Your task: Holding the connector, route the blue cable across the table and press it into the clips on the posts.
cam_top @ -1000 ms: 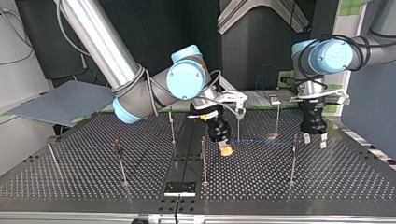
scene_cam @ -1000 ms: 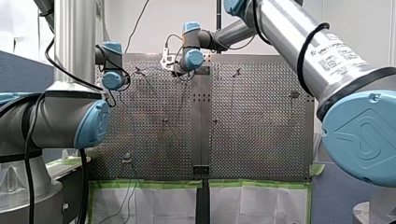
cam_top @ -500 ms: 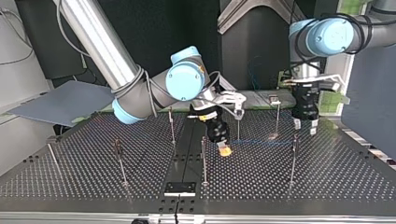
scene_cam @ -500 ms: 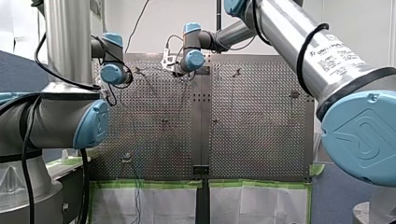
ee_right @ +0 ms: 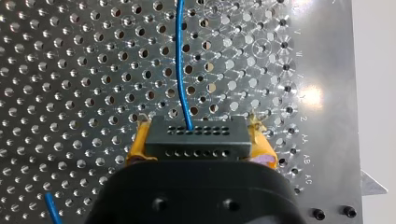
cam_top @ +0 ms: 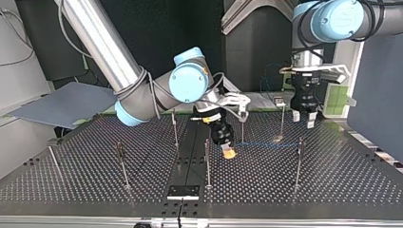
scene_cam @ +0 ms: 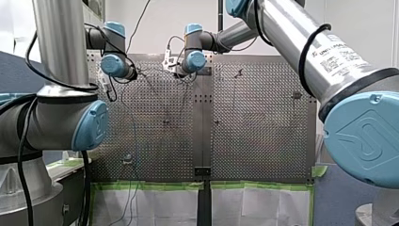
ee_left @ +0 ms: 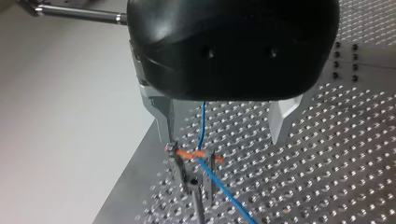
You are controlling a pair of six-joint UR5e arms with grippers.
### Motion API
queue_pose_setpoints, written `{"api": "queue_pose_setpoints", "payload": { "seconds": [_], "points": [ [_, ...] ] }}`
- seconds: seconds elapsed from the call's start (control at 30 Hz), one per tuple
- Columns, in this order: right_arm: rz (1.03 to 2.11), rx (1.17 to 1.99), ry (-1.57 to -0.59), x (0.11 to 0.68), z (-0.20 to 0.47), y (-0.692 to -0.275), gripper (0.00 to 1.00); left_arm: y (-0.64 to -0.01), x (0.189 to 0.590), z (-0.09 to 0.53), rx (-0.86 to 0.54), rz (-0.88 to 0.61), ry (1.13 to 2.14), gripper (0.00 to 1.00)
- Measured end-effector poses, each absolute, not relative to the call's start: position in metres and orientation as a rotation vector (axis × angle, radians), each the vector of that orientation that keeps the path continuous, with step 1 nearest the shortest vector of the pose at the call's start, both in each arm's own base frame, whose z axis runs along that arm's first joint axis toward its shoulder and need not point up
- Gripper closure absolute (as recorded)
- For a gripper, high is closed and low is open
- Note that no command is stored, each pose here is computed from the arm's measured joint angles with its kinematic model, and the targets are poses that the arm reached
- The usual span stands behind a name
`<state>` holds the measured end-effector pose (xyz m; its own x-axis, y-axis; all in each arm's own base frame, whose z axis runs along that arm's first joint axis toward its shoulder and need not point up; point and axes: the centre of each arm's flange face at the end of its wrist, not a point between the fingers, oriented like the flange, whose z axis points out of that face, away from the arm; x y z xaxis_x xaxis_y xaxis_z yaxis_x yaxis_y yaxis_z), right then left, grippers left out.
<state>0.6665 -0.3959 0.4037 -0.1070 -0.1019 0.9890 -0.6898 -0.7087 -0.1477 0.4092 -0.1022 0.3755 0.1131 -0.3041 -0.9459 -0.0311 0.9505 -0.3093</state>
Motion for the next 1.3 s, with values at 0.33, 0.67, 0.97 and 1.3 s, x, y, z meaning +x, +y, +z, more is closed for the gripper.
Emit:
{"api": "queue_pose_setpoints", "payload": {
  "seconds": [0.33, 0.67, 0.97, 1.3],
  "points": [
    [1.867, 1.750, -0.871, 0.666, 0.402, -0.397, 1.00, -0.122, 0.413, 0.393, -0.170, -0.199, 1.464, 0.00],
    [1.865, 1.751, -0.872, 0.666, 0.401, -0.398, 1.00, -0.137, 0.440, 0.403, -0.108, -0.147, 1.439, 0.00],
    [1.861, 1.754, -0.874, 0.667, 0.398, -0.399, 1.00, -0.146, 0.469, 0.406, -0.106, -0.132, 1.430, 0.00],
    [1.860, 1.757, -0.874, 0.667, 0.397, -0.399, 1.00, -0.159, 0.497, 0.402, -0.101, -0.137, 1.424, 0.00]
  ]
}}
